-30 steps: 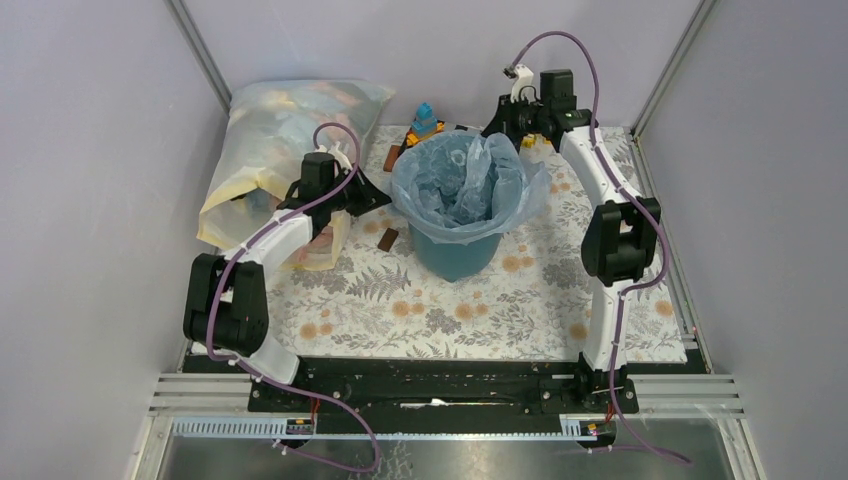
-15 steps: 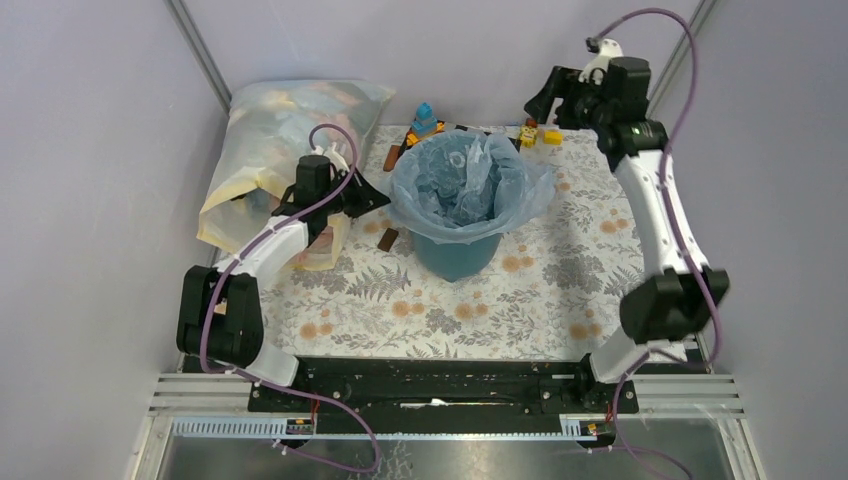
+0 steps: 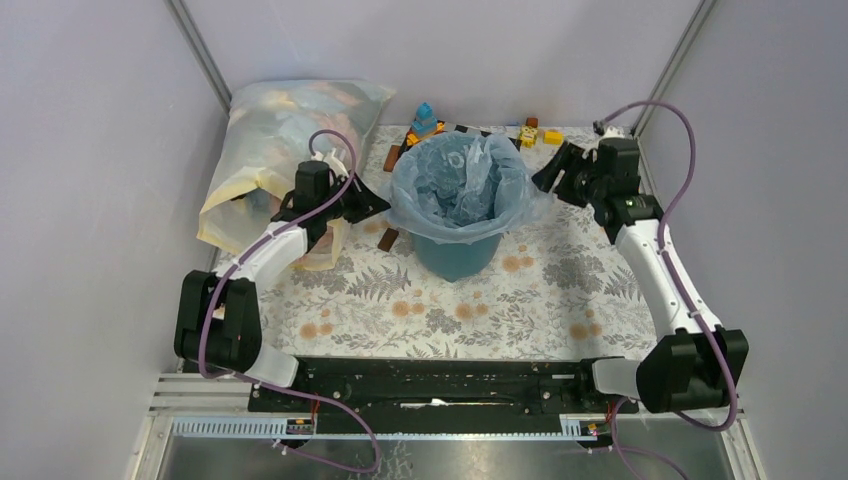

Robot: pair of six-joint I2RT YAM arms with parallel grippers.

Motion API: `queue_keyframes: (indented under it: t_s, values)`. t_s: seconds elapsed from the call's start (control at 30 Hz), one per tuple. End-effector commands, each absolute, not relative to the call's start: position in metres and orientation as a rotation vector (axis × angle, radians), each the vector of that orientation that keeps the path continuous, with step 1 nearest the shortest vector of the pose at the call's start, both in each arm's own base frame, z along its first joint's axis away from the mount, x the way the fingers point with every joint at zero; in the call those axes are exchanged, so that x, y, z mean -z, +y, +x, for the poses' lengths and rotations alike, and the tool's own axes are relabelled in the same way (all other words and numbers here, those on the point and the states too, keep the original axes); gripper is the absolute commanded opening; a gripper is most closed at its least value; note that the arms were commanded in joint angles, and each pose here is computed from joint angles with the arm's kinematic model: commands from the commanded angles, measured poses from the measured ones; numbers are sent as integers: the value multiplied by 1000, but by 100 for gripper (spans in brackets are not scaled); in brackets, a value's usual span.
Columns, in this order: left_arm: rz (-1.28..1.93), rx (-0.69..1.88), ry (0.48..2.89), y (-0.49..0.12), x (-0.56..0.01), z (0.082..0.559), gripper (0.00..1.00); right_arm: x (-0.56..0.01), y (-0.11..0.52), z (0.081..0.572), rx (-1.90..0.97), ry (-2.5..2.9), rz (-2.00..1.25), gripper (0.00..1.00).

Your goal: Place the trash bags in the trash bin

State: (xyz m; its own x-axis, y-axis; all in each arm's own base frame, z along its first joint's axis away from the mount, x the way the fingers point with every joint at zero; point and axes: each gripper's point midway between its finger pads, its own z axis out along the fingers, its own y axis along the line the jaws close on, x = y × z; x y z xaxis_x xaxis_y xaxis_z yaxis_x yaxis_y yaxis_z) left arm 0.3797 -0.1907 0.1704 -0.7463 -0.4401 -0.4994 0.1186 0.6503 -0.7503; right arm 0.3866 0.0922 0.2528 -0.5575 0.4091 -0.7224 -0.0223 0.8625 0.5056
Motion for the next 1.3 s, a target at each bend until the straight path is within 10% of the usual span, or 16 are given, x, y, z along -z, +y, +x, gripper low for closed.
queue_keyframes:
  t_s: [0.0,0.37,0.63,1.0,1.27]
  values:
    - [-187,1099,2096,-195,-197,379,2,-251,80,375,-539,2027,389,67]
    - [-197,1082,2127,-196,-181,376,2,-189,87,343,-661,1998,504,52]
    - [-199,1087,2151,-200,-166,374,0,-139,95,347,-706,2074,547,6]
    - [-193,1098,2200,-210,-135,370,0,-75,120,350,-868,2193,596,3]
    - [-182,1128,2203,-218,-124,368,0,-65,115,354,-814,2215,601,23]
